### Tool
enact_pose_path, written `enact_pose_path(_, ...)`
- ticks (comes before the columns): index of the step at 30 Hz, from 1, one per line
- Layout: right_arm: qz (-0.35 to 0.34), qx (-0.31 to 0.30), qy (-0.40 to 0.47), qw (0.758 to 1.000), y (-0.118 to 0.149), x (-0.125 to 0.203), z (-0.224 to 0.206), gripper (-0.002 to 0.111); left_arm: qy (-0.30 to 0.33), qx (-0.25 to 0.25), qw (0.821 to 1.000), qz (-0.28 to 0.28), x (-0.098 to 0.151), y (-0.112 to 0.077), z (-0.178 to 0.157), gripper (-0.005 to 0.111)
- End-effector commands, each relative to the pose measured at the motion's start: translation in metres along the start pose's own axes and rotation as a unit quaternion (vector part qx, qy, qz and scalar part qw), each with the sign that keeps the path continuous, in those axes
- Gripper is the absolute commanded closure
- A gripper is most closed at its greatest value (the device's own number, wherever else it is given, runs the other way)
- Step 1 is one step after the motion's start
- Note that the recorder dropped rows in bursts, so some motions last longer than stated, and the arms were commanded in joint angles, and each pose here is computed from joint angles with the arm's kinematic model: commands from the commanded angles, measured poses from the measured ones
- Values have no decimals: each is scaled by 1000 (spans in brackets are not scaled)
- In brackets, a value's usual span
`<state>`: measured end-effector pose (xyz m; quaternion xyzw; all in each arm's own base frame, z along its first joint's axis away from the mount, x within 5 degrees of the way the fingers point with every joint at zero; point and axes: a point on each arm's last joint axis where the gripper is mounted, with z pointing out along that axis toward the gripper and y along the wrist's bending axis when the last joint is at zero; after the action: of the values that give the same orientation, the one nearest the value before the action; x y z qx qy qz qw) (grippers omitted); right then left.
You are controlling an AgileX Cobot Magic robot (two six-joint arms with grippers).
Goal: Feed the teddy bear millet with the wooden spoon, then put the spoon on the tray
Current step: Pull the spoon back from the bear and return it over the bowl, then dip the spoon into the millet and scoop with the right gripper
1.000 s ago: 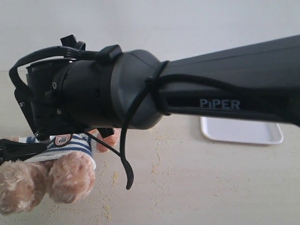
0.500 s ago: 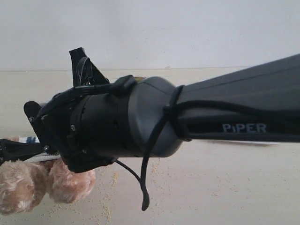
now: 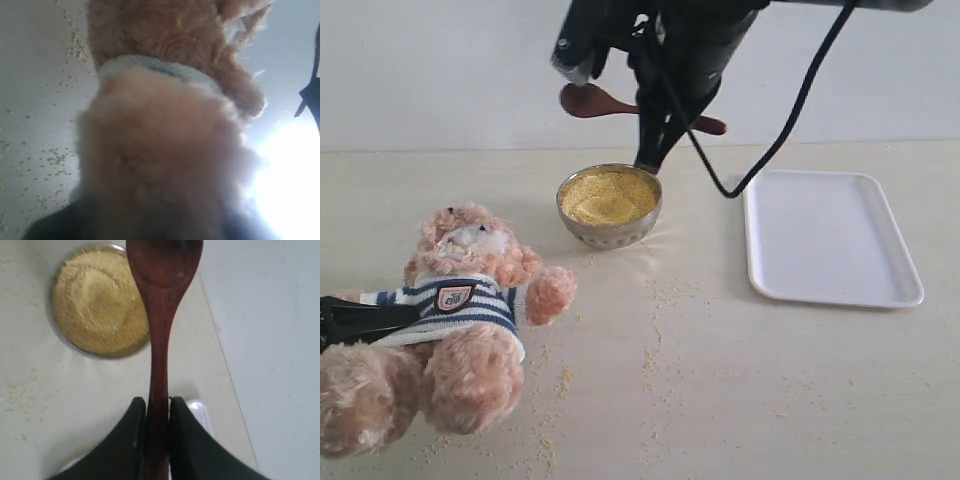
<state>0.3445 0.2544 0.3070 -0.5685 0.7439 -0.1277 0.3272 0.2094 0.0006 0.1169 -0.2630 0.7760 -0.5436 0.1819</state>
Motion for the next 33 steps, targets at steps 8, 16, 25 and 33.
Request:
enact_pose_path(8,-191,-10,79,978,-10,14,61,109,1,21,1000,13,-1,-4,1,102)
enact_pose_path(16,-213,-3,72,974,16,1,94,109,1,21,1000,14,-1,-4,1,102)
enact_pose_path(25,-219,2,92,971,31,3,119,109,1,21,1000,14,-1,-4,1,102)
enact_pose_path(33,-205,-19,110,972,38,8,126,109,1,21,1000,14,-1,-4,1,102)
